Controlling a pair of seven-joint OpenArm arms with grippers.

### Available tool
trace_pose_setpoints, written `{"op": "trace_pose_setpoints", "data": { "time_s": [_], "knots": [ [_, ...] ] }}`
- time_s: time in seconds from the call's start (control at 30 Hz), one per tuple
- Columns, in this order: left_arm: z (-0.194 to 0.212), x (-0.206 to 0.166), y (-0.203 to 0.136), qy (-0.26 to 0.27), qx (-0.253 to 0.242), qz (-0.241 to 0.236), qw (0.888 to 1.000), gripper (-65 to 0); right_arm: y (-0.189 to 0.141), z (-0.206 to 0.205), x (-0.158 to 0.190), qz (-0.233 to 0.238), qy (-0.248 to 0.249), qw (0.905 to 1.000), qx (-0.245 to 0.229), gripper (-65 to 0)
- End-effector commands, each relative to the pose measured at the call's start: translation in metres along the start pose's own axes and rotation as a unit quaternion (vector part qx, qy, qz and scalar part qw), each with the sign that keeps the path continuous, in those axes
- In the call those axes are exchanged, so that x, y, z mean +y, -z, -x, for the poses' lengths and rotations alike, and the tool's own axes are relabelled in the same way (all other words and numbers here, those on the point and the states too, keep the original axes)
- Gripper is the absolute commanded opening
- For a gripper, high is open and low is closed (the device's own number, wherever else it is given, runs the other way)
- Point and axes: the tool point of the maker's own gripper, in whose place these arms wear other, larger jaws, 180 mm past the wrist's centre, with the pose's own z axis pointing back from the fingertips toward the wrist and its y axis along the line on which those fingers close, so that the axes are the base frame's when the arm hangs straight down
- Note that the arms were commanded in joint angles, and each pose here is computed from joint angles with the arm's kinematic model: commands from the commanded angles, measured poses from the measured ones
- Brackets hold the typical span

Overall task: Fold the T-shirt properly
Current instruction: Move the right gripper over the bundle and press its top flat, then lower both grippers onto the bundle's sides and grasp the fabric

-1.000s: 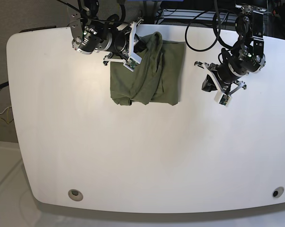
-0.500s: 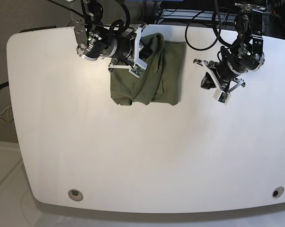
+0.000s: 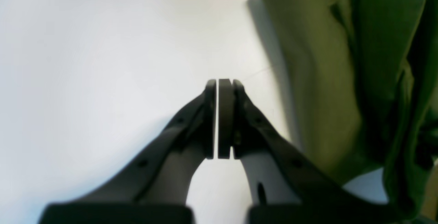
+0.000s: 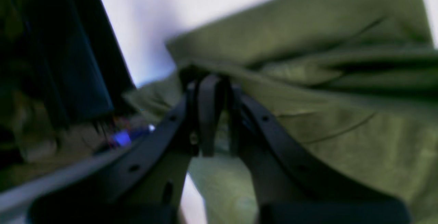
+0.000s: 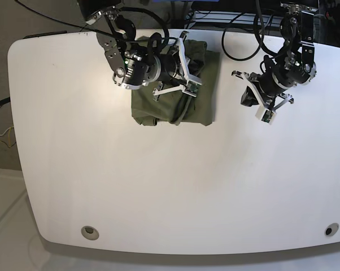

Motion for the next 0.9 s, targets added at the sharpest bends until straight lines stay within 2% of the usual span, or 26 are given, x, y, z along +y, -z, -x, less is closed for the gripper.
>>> {"op": "trace_pose_setpoints", "data": {
  "time_s": [0.0,0.33,0.87],
  "knots": [
    [-0.012,0.000,-0.004,0.006,-0.021,0.000,1.000,-65.0,0.001,-0.010,-0.002,-0.006,-0.022,0.9997,-0.005,-59.2],
    [-0.011,0.000,-0.004,0.005,-0.020,0.001,1.000,-65.0,0.020,-0.017,0.003,-0.032,-0.069,0.9968,0.027,-59.3],
    [-0.009,-0.001,-0.004,0.003,-0.018,0.002,1.000,-65.0,0.011,-0.046,-0.013,-0.004,-0.084,0.9965,0.000,-59.6]
  ]
}}
